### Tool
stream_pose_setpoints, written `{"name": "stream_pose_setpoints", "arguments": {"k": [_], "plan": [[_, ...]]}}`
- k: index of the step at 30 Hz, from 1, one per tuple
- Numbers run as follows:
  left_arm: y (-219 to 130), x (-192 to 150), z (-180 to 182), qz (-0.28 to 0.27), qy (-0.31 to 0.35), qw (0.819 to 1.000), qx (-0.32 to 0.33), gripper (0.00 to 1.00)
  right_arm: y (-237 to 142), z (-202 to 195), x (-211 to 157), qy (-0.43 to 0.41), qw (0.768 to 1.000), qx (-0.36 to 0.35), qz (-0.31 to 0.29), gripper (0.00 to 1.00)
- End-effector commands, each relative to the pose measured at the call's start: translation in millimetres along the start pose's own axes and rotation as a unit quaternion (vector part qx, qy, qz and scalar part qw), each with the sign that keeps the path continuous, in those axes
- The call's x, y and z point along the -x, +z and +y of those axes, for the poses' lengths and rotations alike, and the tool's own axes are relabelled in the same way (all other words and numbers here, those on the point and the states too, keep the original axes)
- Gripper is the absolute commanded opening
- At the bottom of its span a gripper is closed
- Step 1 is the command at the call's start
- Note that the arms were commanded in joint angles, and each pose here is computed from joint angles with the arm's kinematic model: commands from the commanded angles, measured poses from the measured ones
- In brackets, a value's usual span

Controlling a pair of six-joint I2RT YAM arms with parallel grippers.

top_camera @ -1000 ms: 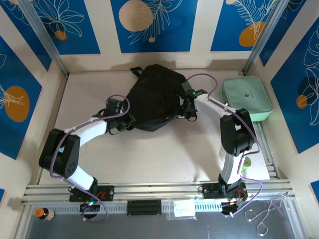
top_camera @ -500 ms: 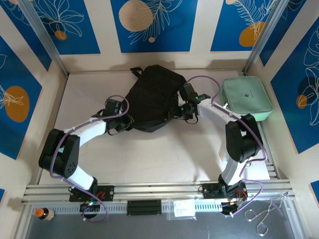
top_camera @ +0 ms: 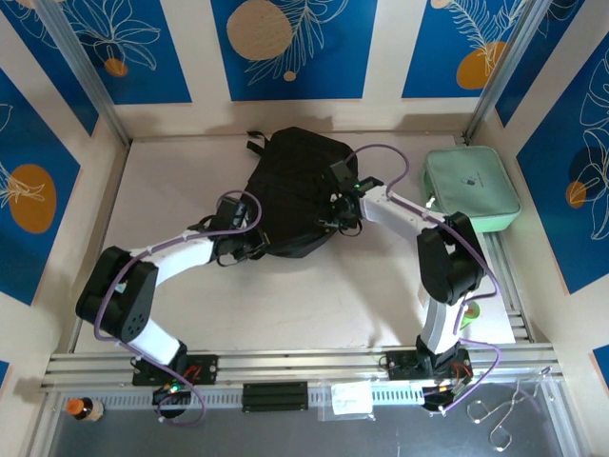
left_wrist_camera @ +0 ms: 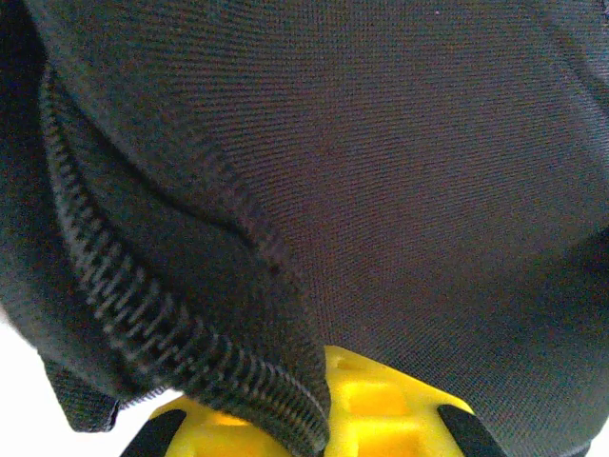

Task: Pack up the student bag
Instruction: Zip the student bag at the top-center of the table.

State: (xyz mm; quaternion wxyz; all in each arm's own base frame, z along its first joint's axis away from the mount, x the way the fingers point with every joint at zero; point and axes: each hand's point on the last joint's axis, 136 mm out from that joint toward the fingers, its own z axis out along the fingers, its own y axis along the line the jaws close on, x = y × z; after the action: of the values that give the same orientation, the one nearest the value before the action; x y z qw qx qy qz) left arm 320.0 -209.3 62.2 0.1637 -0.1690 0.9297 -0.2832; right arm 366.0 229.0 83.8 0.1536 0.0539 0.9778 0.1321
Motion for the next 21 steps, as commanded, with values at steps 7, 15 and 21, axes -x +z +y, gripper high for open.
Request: {"name": "stream_pose_setpoints", "arguments": {"k": [7,15,21], "plan": [[14,-32,18,0.047,-0.008,0.998,0.03,0.0,9,-23,3,0.009,0.997,-0.08,0.005,0.33],[12,-36,23,0.05,-0.009,0.998,0.038,0.0,22,-23,14,0.005,0.997,-0.074,-0.007,0.09],[7,-49,30,0.065,-0.004,0.997,0.052,0.0,12,-25,31,-0.009,0.995,-0.086,-0.046,0.0]]}}
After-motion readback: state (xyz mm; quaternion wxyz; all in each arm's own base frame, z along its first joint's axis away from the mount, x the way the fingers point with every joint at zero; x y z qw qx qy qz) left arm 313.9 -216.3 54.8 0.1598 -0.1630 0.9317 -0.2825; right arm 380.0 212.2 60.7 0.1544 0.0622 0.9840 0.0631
